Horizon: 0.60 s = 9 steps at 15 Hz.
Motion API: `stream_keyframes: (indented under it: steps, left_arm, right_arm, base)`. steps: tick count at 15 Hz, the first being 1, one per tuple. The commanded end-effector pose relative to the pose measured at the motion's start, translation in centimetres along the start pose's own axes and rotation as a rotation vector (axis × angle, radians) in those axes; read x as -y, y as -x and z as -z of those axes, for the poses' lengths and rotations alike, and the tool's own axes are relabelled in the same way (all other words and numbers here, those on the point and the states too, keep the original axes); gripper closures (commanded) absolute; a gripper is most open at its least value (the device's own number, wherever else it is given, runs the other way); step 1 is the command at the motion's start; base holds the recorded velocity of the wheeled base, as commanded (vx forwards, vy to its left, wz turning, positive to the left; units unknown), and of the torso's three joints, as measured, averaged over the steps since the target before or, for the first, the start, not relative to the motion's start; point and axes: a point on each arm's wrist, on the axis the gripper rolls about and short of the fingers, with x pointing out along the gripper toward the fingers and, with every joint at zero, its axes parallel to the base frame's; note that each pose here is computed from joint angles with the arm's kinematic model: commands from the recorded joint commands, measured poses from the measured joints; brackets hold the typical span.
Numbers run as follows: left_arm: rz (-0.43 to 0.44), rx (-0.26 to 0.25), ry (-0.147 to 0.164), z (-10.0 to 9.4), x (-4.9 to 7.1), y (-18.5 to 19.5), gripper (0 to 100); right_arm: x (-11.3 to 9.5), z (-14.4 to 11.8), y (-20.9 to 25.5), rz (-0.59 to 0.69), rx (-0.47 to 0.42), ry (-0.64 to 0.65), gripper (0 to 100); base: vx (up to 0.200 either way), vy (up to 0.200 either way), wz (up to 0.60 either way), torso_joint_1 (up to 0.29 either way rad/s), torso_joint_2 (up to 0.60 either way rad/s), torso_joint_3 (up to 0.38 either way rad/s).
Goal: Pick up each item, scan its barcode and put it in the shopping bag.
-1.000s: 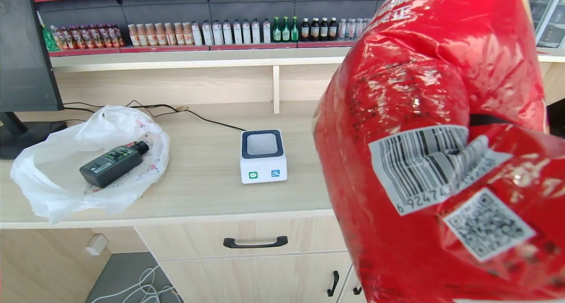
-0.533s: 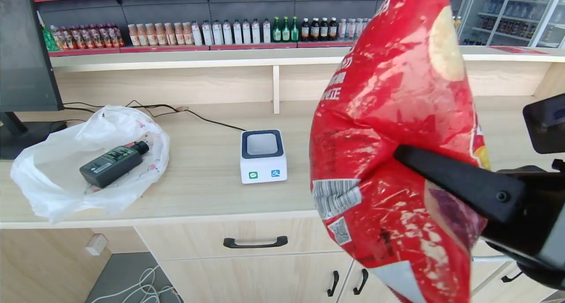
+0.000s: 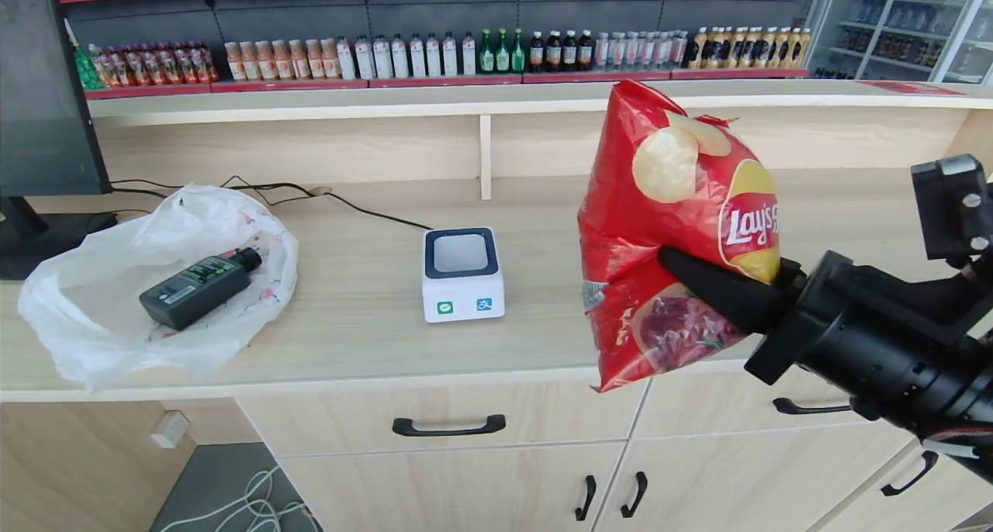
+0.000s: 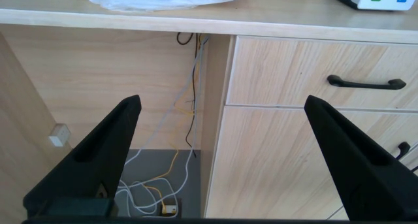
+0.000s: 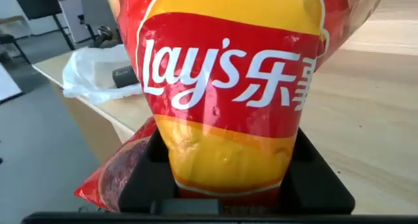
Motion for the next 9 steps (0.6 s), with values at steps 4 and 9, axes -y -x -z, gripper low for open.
stream_keyframes:
  steps: [4, 9]
  left_arm:
    - [-0.001, 0.001, 0.0, 0.0, 0.0, 0.0, 0]
    - [0.001, 0.001, 0.0, 0.0, 0.0, 0.0, 0]
  right_arm:
    - [2.1, 0.4, 0.3, 0.116, 0.013, 0.122, 100]
    - [5.1, -1.2, 1.0, 0.21, 0.143, 0.248, 100]
  base:
    - [0.0, 0.0, 0.0, 0.0, 0.0, 0.0]
    - [0.0, 0.0, 0.0, 0.0, 0.0, 0.0]
